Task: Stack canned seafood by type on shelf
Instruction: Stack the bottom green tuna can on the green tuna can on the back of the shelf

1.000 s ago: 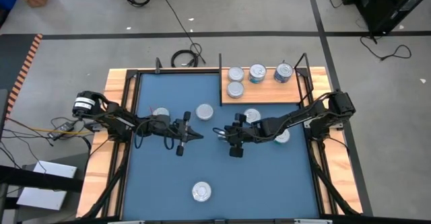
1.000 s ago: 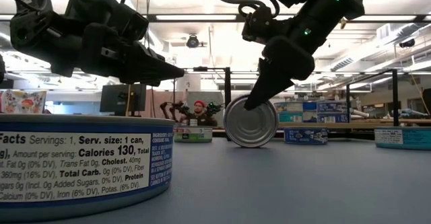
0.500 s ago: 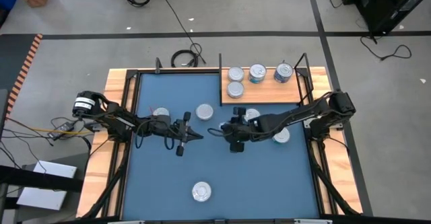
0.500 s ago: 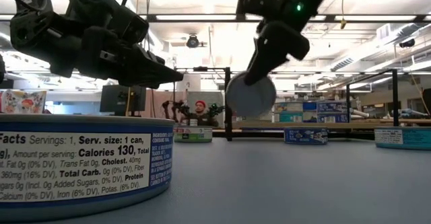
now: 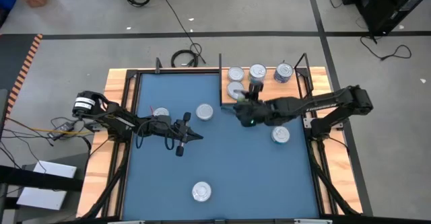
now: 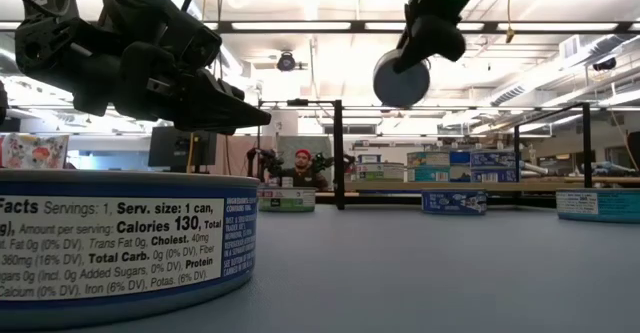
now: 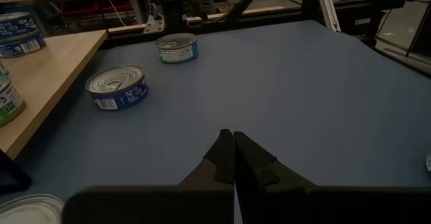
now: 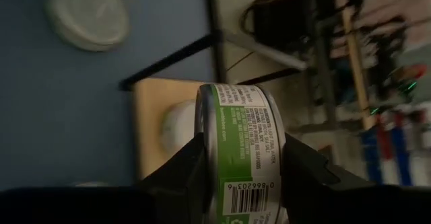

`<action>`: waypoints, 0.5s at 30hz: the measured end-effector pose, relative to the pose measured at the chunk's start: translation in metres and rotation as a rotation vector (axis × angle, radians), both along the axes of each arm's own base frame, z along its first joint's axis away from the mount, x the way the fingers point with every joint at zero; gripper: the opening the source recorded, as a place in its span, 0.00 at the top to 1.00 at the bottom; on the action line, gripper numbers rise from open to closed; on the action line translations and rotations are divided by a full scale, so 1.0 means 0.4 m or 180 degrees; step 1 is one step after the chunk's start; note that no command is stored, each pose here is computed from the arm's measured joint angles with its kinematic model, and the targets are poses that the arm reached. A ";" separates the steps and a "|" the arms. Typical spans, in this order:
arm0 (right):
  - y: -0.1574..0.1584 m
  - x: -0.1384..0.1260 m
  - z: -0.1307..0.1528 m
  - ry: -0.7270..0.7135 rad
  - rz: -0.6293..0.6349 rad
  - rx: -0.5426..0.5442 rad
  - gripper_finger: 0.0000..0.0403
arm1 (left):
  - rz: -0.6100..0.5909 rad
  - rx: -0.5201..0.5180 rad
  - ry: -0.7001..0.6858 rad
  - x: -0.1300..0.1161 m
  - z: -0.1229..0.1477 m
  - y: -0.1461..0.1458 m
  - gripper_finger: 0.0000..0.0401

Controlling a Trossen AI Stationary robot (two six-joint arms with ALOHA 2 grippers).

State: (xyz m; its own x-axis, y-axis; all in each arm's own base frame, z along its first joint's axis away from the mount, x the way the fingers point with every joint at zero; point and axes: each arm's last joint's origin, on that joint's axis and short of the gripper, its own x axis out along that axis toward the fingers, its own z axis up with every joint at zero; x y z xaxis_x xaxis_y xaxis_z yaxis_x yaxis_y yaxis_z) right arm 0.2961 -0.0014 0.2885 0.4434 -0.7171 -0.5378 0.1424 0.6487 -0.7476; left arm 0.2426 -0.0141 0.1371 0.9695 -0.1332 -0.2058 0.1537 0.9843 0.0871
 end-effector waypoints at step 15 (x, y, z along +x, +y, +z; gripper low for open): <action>-0.310 -0.031 -0.110 0.0012 0.0121 -0.0641 0.65 | -0.0007 0.0053 -0.0031 0.001 0.002 0.000 1.00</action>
State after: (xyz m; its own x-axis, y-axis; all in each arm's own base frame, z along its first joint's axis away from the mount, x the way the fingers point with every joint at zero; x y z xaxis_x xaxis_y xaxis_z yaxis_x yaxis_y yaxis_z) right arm 0.2837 -0.1254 0.2444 0.4705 -0.7930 -0.3870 0.1176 0.4910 -0.8632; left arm 0.2430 -0.0141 0.1379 0.9712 -0.1320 -0.1986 0.1550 0.9823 0.1050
